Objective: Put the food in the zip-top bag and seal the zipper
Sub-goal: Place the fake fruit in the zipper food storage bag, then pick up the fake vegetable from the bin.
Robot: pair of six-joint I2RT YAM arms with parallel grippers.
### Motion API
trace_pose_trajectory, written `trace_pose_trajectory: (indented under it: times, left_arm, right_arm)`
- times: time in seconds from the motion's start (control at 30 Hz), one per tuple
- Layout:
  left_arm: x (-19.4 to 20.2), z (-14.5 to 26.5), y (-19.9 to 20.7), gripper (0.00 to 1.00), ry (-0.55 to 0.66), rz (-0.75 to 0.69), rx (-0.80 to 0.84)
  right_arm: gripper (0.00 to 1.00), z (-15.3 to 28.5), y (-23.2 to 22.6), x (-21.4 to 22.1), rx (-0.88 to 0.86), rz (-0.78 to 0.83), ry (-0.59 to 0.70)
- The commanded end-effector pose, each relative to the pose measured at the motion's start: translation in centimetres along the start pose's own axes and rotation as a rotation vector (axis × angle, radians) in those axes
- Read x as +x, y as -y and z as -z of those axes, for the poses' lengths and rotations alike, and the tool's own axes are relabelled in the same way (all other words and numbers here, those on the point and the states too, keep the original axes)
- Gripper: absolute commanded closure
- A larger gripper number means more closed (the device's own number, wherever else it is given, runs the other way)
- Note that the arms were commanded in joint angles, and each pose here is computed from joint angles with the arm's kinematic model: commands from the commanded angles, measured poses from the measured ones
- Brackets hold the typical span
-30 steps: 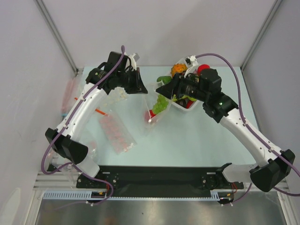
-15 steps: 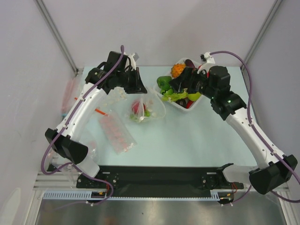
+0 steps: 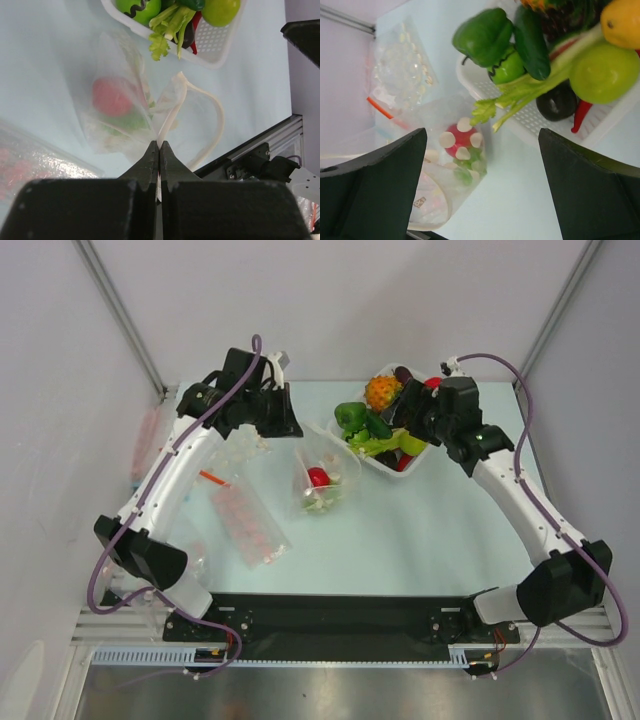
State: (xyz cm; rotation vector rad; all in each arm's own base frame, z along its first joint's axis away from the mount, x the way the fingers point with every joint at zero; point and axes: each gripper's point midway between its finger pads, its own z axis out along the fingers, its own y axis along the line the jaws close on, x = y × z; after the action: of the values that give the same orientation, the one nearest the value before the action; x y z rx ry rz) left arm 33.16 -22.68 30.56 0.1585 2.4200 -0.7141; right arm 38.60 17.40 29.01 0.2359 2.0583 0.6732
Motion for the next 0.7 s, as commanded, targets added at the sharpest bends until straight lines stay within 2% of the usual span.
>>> trace_pose_trajectory:
  times: [0.0, 0.13, 0.23, 0.47, 0.67]
  left_arm:
    - [-0.3, 0.4, -0.6, 1.00, 0.034, -0.048, -0.013]
    - [0.1, 0.0, -1.4, 1.00, 0.023, -0.068, -0.039]
    - [0.0, 0.1, -1.6, 1.00, 0.030, -0.086, -0.048]
    - [-0.3, 0.1, -1.9, 1.00, 0.038, -0.096, -0.066]
    - [-0.4, -0.2, -2.5, 1.00, 0.031, -0.106, -0.091]
  right_arm:
    - [0.00, -1.0, 1.9, -1.2, 0.143, -0.155, 0.051]
    - [0.00, -2.4, 2.7, -0.7, 0.195, -0.228, 0.052]
    - [0.00, -3.5, 3.2, -0.5, 0.215, -0.215, 0.050]
    - [0.00, -6.7, 2.5, -0.2, 0.143, -0.079, 0.005]
    - [0.00, -10.0, 1.2, -0.8, 0.138, -0.139, 0.006]
